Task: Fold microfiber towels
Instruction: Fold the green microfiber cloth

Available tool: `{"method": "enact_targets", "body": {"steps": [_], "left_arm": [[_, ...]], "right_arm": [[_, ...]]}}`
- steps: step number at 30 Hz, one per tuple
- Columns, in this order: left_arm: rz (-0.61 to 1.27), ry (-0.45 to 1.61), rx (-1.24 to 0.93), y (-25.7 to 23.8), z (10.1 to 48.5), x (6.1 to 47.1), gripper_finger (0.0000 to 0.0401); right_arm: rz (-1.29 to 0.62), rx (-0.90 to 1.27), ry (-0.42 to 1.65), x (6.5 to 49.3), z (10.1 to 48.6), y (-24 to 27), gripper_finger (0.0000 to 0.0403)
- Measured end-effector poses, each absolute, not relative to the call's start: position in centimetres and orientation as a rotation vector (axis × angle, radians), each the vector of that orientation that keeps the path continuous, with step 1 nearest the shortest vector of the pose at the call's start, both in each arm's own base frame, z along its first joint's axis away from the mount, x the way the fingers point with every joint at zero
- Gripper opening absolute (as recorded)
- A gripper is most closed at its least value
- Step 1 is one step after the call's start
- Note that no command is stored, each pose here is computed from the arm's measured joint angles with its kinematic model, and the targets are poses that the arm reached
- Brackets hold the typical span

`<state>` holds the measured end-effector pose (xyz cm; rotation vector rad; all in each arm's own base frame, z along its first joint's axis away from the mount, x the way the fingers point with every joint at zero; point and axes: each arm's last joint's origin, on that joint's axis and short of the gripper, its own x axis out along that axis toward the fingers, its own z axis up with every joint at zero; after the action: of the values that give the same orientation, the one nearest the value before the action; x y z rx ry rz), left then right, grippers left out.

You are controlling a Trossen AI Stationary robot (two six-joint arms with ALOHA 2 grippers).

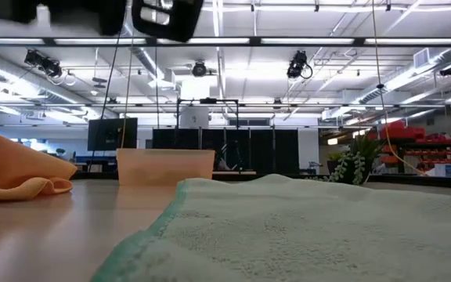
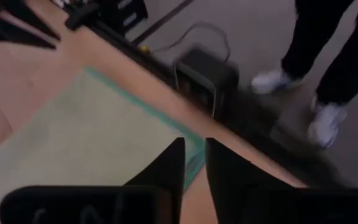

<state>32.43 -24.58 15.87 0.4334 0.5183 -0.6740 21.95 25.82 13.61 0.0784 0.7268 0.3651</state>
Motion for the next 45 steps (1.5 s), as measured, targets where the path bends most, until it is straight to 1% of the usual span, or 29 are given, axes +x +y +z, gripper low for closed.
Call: {"method": "enact_targets", "body": {"steps": [5, 11, 13, 16, 19, 23, 26, 33, 40, 45], "left_arm": [[-0.65, 0.524, 0.464, -25.2, 14.6, 33.2, 0.0125], [-0.688, 0.513, 0.588, -25.8, 13.2, 34.0, 0.0191], [-0.694, 0.524, 0.593, -25.8, 12.7, 34.0, 0.0204], [-0.704, 0.553, 0.599, -25.8, 11.9, 33.9, 0.0211], [-0.705, 0.561, 0.601, -25.8, 11.7, 33.9, 0.0207], [-0.74, 0.583, 0.58, -25.5, 11.2, 34.1, 0.0188], [-0.76, 0.605, 0.527, -25.4, 10.9, 34.2, 0.0172], [-0.725, 0.688, 0.35, -24.2, 10.4, 35.0, 0.0127], [-0.717, 0.695, 0.342, -23.9, 10.3, 35.2, 0.0083], [-0.694, 0.711, 0.302, -23.9, 10.3, 35.2, 0.0072]], "right_arm": [[0.414, -0.02, 0.704, 22.2, 13.7, 26.2, 0.0091], [0.444, -0.086, 0.716, 22.1, 13.5, 26.1, 0.0142], [0.455, -0.102, 0.719, 22.0, 13.4, 26.0, 0.0153], [0.463, -0.114, 0.715, 22.0, 13.5, 26.1, 0.016], [0.473, -0.124, 0.716, 22.2, 13.5, 25.9, 0.0162], [0.468, -0.121, 0.71, 22.4, 13.4, 25.8, 0.0161], [0.462, -0.124, 0.716, 22.5, 13.1, 25.8, 0.016], [0.478, -0.123, 0.711, 22.6, 13.0, 25.8, 0.016], [0.559, -0.131, 0.697, 22.9, 12.2, 26.4, 0.016], [0.509, -0.154, 0.707, 23.2, 11.4, 26.1, 0.016]]}}
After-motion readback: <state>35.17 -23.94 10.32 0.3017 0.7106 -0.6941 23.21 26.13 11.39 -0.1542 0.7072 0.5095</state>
